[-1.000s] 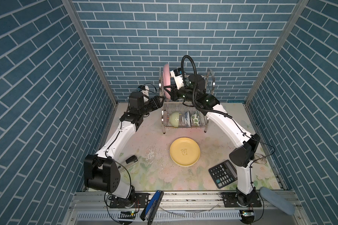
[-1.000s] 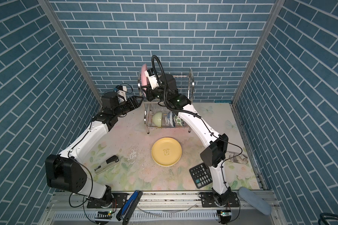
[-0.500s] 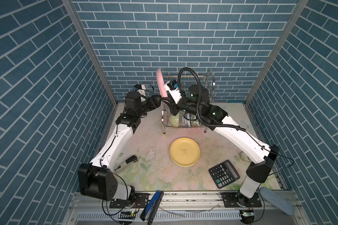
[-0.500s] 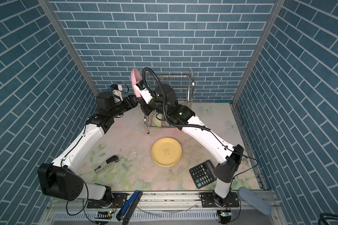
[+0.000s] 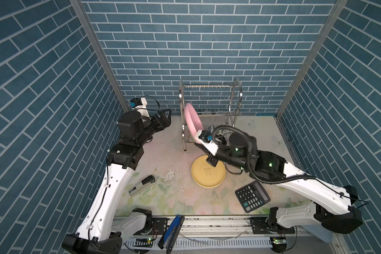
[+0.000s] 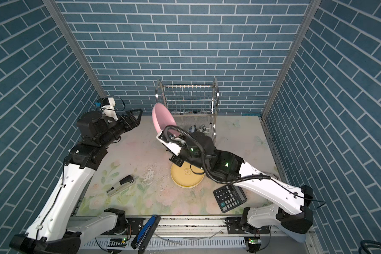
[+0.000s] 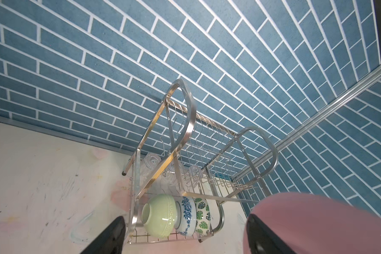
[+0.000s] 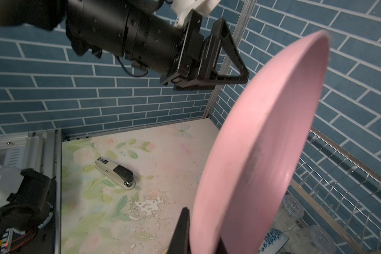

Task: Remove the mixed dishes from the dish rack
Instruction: 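Swing the pink plate down toward the yellow plate with the right gripper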

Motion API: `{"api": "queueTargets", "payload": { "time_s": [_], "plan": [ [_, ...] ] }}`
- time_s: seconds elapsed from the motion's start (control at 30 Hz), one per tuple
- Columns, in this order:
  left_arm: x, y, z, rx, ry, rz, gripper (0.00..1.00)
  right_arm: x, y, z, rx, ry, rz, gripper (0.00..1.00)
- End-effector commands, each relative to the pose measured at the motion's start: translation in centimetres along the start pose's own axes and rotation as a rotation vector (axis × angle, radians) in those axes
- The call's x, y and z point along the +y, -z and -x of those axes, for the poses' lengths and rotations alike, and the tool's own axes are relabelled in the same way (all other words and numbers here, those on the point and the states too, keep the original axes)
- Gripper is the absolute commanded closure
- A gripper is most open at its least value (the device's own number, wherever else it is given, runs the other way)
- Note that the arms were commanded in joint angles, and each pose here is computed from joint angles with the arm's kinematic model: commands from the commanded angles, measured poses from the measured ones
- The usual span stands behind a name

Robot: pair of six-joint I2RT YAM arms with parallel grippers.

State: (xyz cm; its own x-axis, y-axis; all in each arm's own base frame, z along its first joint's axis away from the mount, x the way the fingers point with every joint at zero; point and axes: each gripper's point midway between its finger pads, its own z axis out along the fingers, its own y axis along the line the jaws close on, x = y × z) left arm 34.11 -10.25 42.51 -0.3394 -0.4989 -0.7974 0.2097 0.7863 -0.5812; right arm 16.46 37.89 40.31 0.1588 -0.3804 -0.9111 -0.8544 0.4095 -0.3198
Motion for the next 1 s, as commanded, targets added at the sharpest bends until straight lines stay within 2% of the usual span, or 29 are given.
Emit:
{"api": "queueTargets", "payload": {
  "time_s": [0.0,0.13,0.23,0.47,0.67,0.77,0.97],
  "plan": [
    [-0.4,2.3,-1.0,0.055,0.016,-0.004,0.13,0.6,-0.4,-4.4,0.184,0.188,-0.140,1.00],
    [-1.0,4.1,-2.8,0.156,0.028,-0.019,0.12,2.0,-1.8,-8.3,0.355,0.317,-0.215,1.00],
    [-0.8,5.4,-4.8,0.246,0.028,-0.019,0.11,3.1,-2.4,-10.1,0.435,0.394,-0.245,1.00],
    [1.2,8.2,-10.5,0.416,0.042,0.013,0.11,6.2,-3.3,-11.2,0.483,0.552,-0.270,1.00],
    [-0.7,8.1,-12.5,0.488,0.075,-0.147,0.11,8.5,-4.2,-11.1,0.481,0.654,-0.264,1.00],
    [-0.3,7.7,-13.3,0.514,0.086,-0.150,0.17,9.2,-4.4,-11.0,0.467,0.650,-0.250,1.00],
    [2.2,6.7,-15.6,0.572,0.092,-0.064,0.33,9.3,-3.9,-10.4,0.433,0.626,-0.251,1.00]
  ]
}}
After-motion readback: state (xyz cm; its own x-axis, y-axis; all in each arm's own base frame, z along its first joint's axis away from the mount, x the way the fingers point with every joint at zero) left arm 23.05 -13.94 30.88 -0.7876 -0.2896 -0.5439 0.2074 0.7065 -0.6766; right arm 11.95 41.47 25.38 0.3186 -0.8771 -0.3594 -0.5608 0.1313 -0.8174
